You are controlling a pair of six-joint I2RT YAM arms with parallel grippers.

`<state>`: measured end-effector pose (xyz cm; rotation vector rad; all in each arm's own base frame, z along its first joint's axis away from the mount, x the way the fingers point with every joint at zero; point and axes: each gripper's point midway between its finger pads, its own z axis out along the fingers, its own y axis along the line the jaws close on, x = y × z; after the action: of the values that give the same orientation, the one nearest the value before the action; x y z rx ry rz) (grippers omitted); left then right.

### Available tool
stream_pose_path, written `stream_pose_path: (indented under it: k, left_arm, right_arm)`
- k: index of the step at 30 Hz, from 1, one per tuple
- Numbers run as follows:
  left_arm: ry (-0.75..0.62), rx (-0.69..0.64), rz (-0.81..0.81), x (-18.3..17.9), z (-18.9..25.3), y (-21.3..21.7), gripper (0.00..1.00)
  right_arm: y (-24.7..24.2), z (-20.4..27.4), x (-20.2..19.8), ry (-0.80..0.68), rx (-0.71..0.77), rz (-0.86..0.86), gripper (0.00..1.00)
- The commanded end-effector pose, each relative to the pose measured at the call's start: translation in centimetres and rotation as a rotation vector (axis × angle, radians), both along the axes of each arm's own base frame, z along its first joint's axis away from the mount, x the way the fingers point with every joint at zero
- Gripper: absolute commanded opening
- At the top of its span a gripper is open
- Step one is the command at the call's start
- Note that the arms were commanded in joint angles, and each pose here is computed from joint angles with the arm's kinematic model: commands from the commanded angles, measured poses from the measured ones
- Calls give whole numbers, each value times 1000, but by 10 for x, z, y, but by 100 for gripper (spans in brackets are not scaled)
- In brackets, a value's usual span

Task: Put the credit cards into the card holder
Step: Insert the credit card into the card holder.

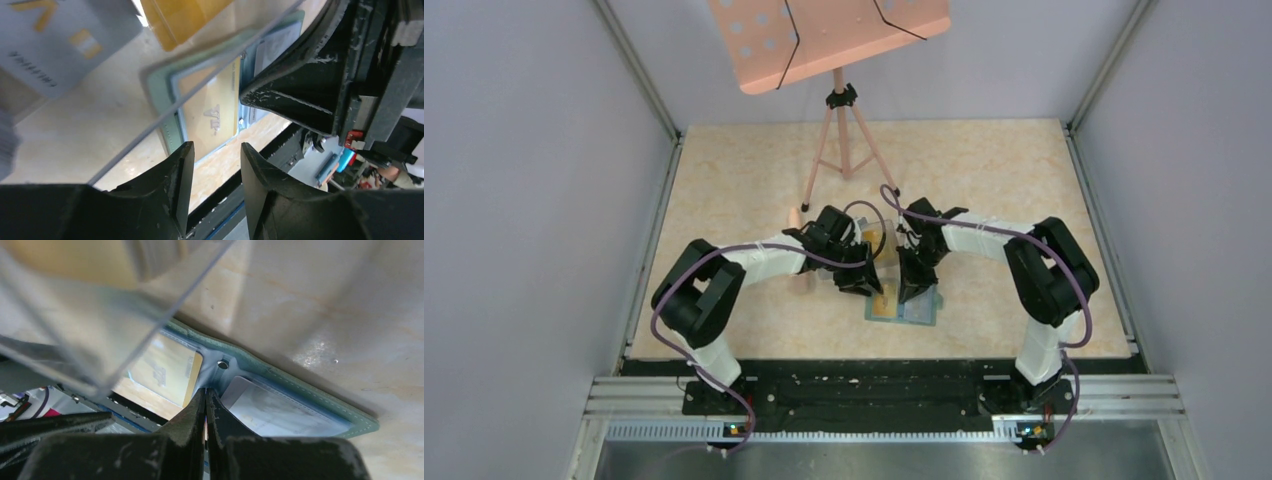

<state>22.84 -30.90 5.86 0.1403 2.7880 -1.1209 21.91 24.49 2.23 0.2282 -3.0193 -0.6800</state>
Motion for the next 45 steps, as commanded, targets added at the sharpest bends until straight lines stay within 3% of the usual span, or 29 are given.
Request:
stream_pose_path:
  k: [1, 6, 13, 27, 35, 45]
  left_arm:
    - [-20, 38, -29, 3, -9, -10, 45]
    - [-55, 169, -13, 6, -18, -3, 48]
    - [-80, 237, -20, 7, -23, 3, 49]
    - [-69, 241, -104, -13, -29, -22, 42]
    - [-141, 183, -68, -5, 7, -33, 36]
    - [-195, 87, -57, 0, 44, -53, 36]
  right_arm:
    - [1, -9, -5, -1, 12, 23, 0]
    - [-1, -15, -9, 13, 12, 23, 0]
    - [2, -14, -10, 12, 34, 12, 0]
    - [-2, -12, -22, 31, 41, 8, 0]
    - [-3, -10, -25, 27, 49, 11, 0]
    - [-2, -10, -26, 32, 58, 27, 0]
